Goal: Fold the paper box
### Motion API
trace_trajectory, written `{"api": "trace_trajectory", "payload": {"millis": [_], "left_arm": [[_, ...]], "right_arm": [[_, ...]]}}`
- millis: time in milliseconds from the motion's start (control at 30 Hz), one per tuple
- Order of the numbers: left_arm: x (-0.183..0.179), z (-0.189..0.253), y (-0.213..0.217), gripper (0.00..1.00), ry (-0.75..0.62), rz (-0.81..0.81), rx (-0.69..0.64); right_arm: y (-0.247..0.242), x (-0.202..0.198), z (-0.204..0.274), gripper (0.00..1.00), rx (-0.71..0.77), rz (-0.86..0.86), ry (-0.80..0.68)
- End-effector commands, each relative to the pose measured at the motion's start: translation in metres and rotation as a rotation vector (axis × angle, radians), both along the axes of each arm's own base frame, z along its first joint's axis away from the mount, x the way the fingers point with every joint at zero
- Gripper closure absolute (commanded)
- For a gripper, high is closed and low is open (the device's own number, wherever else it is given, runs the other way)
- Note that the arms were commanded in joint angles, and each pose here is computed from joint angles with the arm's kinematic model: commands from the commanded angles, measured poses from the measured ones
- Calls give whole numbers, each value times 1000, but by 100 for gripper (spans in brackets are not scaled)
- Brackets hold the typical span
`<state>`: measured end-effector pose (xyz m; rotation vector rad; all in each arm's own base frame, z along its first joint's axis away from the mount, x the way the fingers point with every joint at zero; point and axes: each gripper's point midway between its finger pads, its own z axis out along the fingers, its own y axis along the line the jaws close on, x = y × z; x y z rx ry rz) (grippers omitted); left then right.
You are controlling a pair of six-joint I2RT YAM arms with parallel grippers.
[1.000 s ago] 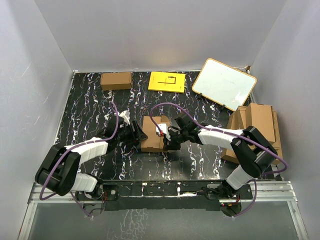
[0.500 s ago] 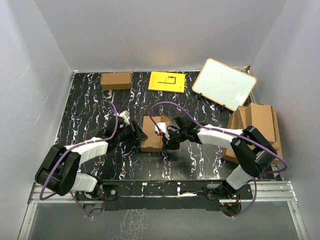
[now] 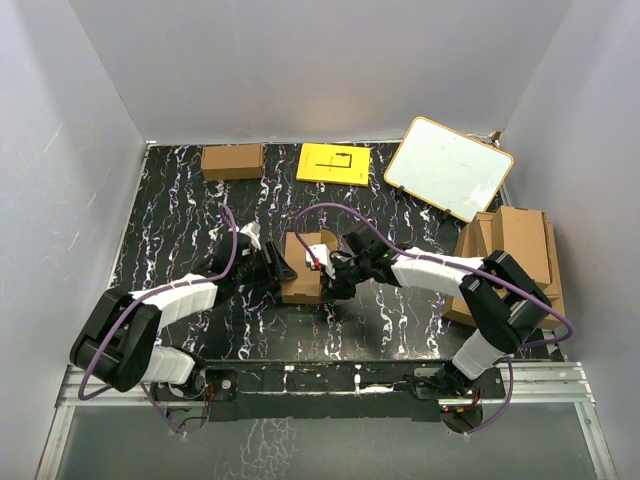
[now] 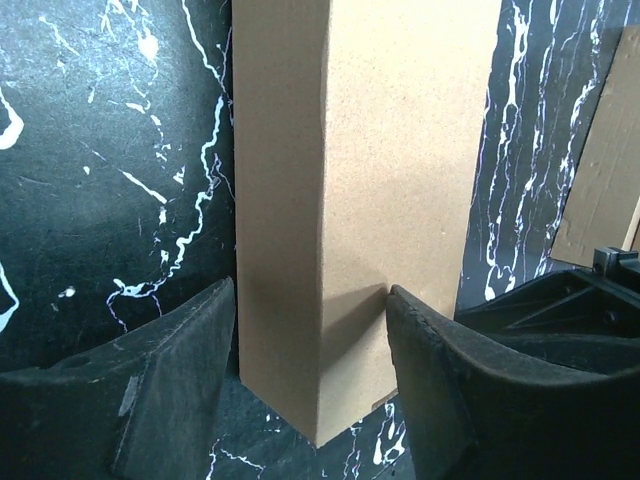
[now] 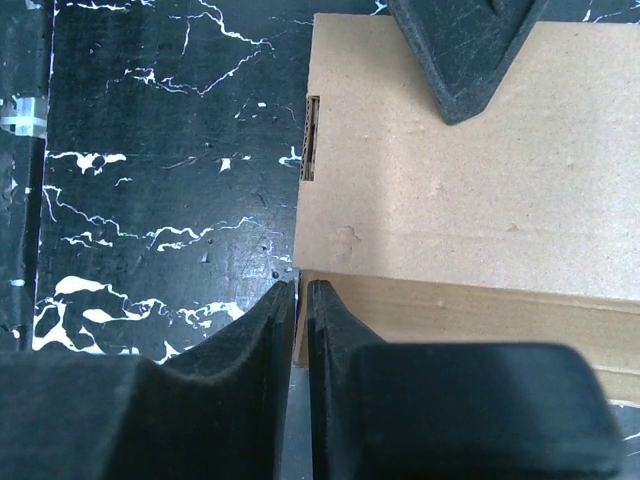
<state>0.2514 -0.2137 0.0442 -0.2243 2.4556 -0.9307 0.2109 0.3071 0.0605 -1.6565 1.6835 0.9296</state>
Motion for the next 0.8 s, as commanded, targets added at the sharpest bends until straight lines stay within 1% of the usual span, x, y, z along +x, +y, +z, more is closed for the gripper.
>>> {"api": "trace_trajectory", "payload": {"millis": [0, 67, 200, 300, 433, 533, 567, 633, 700, 767], "left_arm": [[-3, 0, 8, 39, 7, -9, 79], [0, 6, 11, 38, -11, -9, 96], [3, 17, 15, 34, -42, -5, 117], [4, 28, 17, 34, -69, -3, 118], [0, 45, 21, 36, -103, 14, 103], [-9, 56, 23, 38, -120, 21, 67], [-14, 57, 24, 41, -119, 24, 58], [-25, 55, 26, 49, -105, 24, 35], [-38, 55, 26, 56, -90, 14, 8], [-49, 53, 27, 65, -67, 3, -5]], "right_arm": [[9, 12, 26, 78, 58, 51, -89], [3, 11, 30, 71, 64, 67, -91], [-12, 15, 46, 63, 106, 90, -94], [-26, 21, 59, 62, 152, 77, -97], [-39, 44, 73, 62, 189, -32, -95], [-45, 71, 82, 66, 192, -142, -119], [-46, 82, 84, 72, 186, -184, -133], [-45, 100, 87, 83, 175, -243, -152], [-42, 117, 87, 88, 152, -273, -151], [-37, 135, 86, 91, 130, -292, -140]]}}
